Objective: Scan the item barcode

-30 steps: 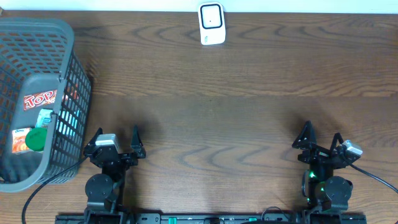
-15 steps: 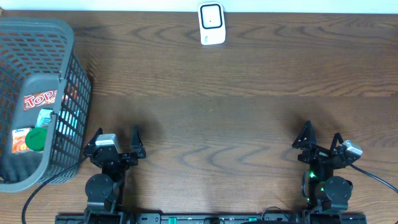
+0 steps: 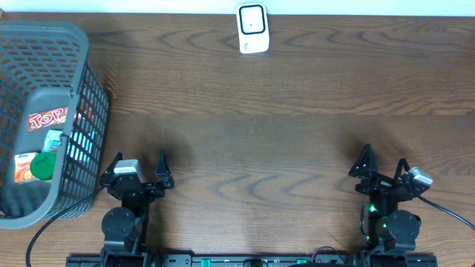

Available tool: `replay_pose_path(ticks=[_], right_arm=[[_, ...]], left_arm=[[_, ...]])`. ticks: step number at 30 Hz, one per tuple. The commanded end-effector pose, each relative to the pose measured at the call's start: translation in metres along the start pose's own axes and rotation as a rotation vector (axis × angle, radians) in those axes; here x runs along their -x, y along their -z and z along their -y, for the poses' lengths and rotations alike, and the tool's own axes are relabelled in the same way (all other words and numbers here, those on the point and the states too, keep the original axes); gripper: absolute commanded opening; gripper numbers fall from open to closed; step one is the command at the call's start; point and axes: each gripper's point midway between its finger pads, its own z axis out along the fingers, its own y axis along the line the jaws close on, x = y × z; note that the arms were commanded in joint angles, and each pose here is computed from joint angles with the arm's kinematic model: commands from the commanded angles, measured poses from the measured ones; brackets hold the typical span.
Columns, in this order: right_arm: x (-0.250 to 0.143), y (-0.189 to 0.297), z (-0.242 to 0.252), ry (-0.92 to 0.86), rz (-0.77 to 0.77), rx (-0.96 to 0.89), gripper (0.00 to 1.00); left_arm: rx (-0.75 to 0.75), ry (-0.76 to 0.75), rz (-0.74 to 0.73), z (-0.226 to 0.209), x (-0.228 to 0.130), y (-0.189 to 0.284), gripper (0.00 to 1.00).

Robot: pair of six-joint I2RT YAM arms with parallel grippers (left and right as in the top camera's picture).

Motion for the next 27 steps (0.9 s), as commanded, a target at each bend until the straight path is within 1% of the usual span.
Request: replay_pose_path(ticks=[1,27], right_arm=[[-0.0017,0.0002,-0.0018,-0.006,-0.006,0.007,0.99],[-0.0017,0.0002,-0.0018,-0.006,-0.006,0.007,0.99]], left_arm=[[-0.008,-0.010,-0.041,0.0006,-0.0182,-0.0023,0.98],[-0.009,-0.009,-0.032,0.0007,-0.0161,-0.0024,0.98]])
